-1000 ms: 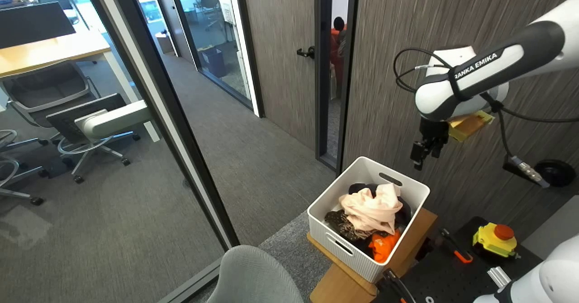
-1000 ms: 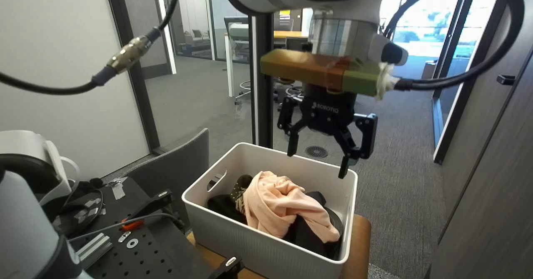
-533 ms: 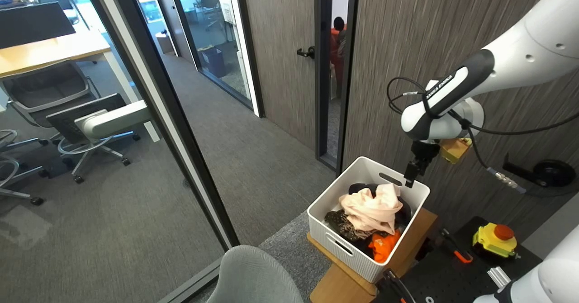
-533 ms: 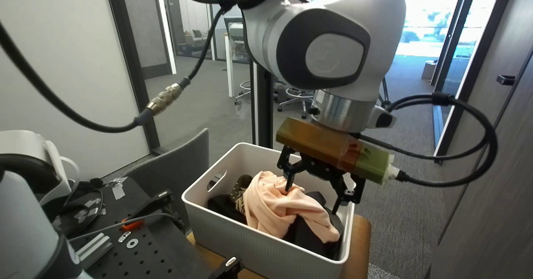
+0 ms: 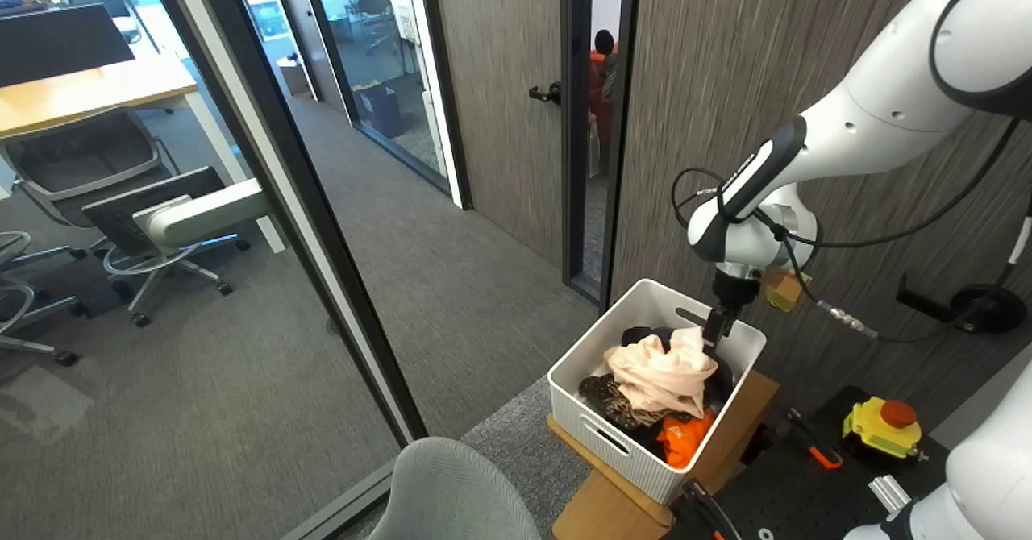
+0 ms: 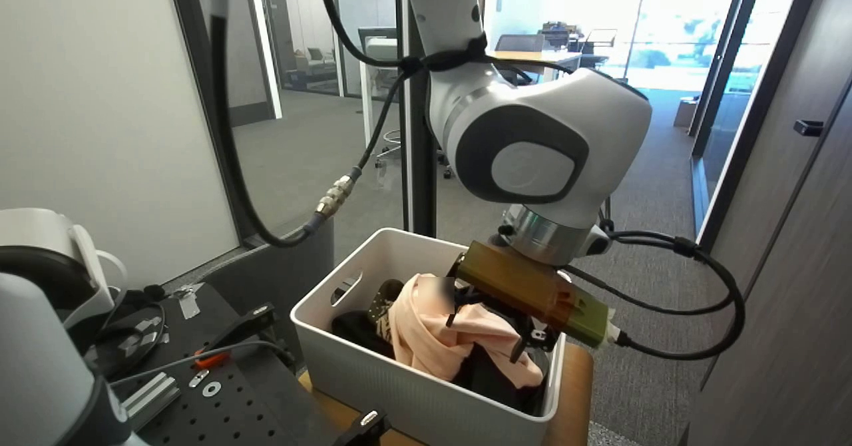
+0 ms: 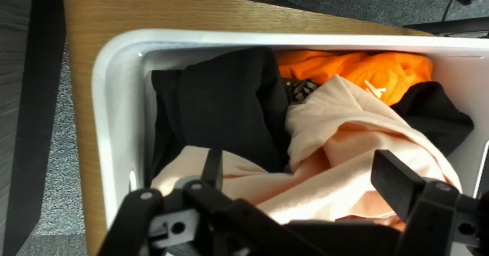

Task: Remove the black clothing from the bin and hang it on the back of the chair

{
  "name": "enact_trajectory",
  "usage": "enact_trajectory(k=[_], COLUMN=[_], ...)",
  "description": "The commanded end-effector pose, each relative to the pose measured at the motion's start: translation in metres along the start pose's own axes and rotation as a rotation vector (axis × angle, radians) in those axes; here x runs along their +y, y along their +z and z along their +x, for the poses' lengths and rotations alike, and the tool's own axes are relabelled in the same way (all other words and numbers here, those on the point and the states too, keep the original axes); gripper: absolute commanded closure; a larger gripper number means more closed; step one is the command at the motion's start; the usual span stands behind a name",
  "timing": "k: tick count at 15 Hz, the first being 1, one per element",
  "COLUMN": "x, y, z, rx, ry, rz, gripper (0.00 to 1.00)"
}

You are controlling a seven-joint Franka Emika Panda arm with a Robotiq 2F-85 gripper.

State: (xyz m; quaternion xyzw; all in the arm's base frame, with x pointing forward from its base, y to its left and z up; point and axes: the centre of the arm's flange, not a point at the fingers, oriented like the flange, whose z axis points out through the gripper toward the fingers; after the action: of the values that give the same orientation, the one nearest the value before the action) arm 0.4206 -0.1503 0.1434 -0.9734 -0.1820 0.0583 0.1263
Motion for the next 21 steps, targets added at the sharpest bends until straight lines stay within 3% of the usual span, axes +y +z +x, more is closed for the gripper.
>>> enact_trajectory(k=[1,10,21], x=[0.009,0.007,0.014], y=[0.019,0.061,0.076], z=[0.01,0.01,0.016], rx=[0.001,-0.076,-0.169], ry=[-0.027,0.03,0.156], rz=[0.059,0.093,-0.028], gripper=[0.0,0.0,0.0])
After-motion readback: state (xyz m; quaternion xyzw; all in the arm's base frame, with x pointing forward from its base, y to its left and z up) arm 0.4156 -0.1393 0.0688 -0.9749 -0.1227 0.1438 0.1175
